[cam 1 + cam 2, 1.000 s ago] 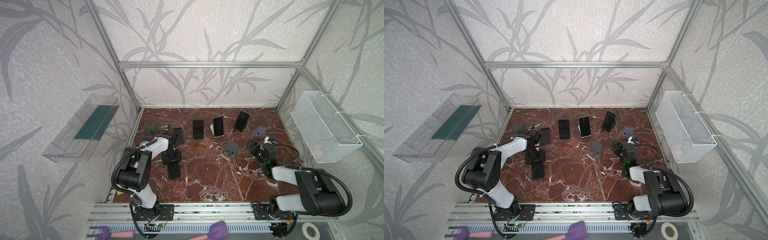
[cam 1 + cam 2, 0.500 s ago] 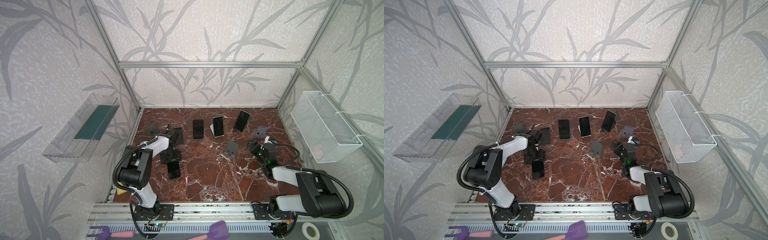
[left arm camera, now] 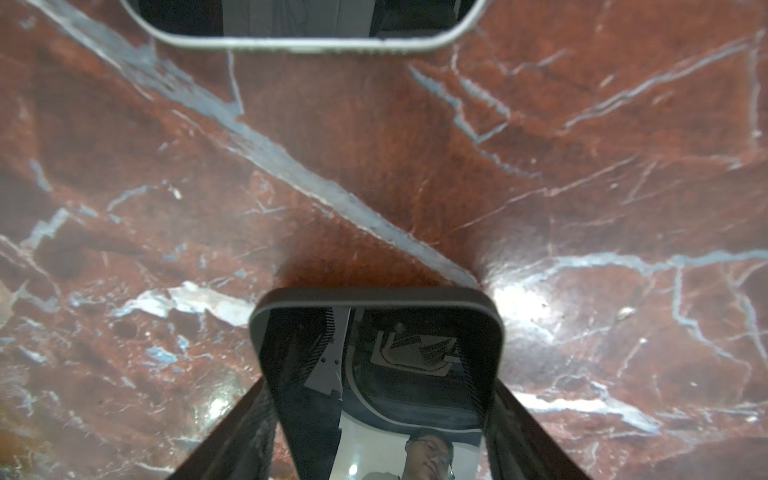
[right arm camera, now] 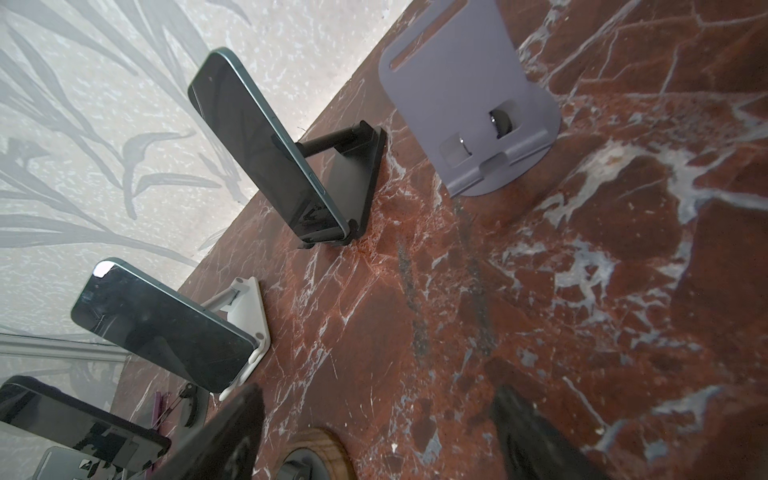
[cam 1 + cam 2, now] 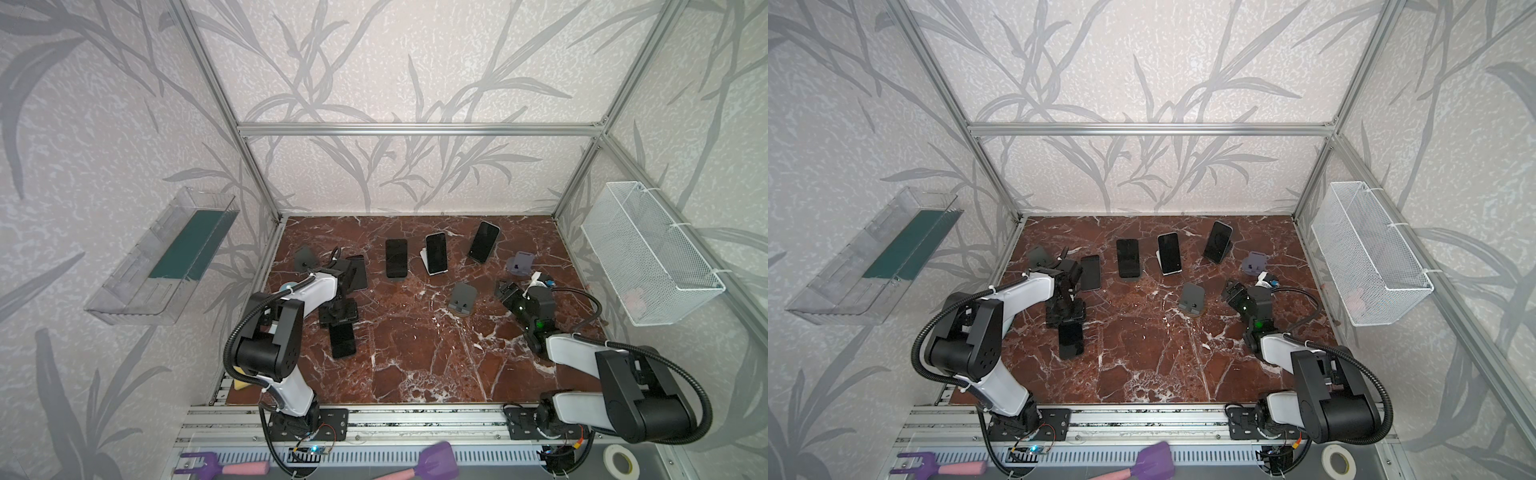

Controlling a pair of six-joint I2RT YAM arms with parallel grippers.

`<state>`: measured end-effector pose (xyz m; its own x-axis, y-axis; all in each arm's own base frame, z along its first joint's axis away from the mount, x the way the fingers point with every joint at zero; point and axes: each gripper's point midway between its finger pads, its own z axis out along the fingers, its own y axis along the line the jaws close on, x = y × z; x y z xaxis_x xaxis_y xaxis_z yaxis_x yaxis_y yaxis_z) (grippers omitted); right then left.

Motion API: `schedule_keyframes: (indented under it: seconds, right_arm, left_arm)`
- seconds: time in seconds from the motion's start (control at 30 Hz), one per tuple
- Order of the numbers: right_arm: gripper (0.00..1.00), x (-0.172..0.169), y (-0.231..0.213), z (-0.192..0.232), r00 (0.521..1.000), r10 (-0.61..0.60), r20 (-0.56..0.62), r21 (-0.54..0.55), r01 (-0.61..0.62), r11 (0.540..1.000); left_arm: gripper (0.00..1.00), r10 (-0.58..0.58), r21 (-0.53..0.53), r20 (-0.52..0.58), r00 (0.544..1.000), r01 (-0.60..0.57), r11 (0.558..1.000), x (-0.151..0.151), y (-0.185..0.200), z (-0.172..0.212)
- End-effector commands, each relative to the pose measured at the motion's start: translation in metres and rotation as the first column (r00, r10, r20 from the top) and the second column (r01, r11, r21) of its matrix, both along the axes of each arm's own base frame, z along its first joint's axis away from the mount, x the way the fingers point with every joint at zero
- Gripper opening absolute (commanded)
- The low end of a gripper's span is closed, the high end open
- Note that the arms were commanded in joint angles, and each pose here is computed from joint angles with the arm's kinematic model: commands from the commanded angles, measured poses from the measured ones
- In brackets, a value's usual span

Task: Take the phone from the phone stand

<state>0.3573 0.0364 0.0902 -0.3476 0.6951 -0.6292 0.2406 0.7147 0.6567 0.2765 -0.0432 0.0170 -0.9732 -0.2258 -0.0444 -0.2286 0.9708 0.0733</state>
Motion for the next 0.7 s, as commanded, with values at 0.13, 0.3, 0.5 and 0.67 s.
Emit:
schedule_keyframes:
  seconds: [0.13, 0.3, 0.5, 0.67]
  right_arm:
    - [0.86, -0.003, -0.006, 0.003, 1.0, -0.022, 0.009, -0.014, 0.023, 1.0]
    - [0.86, -0.003, -0.006, 0.003, 1.0, -0.022, 0.008, -0.013, 0.022, 1.0]
    - [0.86, -0.003, -0.008, 0.002, 1.0, -0.029, 0.006, -0.021, 0.029, 0.999]
    - [0.87, -0.004, -0.009, 0.003, 1.0, -0.03, 0.009, -0.027, 0.03, 0.999]
  left_arm:
    - [0.7, -0.037, 0.088, -0.027, 0.999, 0.04, 0.995, 0.002, 0.019, 0.007]
    - [0.71, -0.04, 0.016, -0.025, 0.999, 0.041, 0.999, 0.014, 0.016, 0.001]
    - [0.75, -0.059, 0.007, -0.036, 0.998, 0.06, 0.998, 0.022, 0.013, -0.004]
    - [0.8, -0.052, 0.001, -0.039, 0.998, 0.052, 0.999, 0.02, 0.013, -0.002]
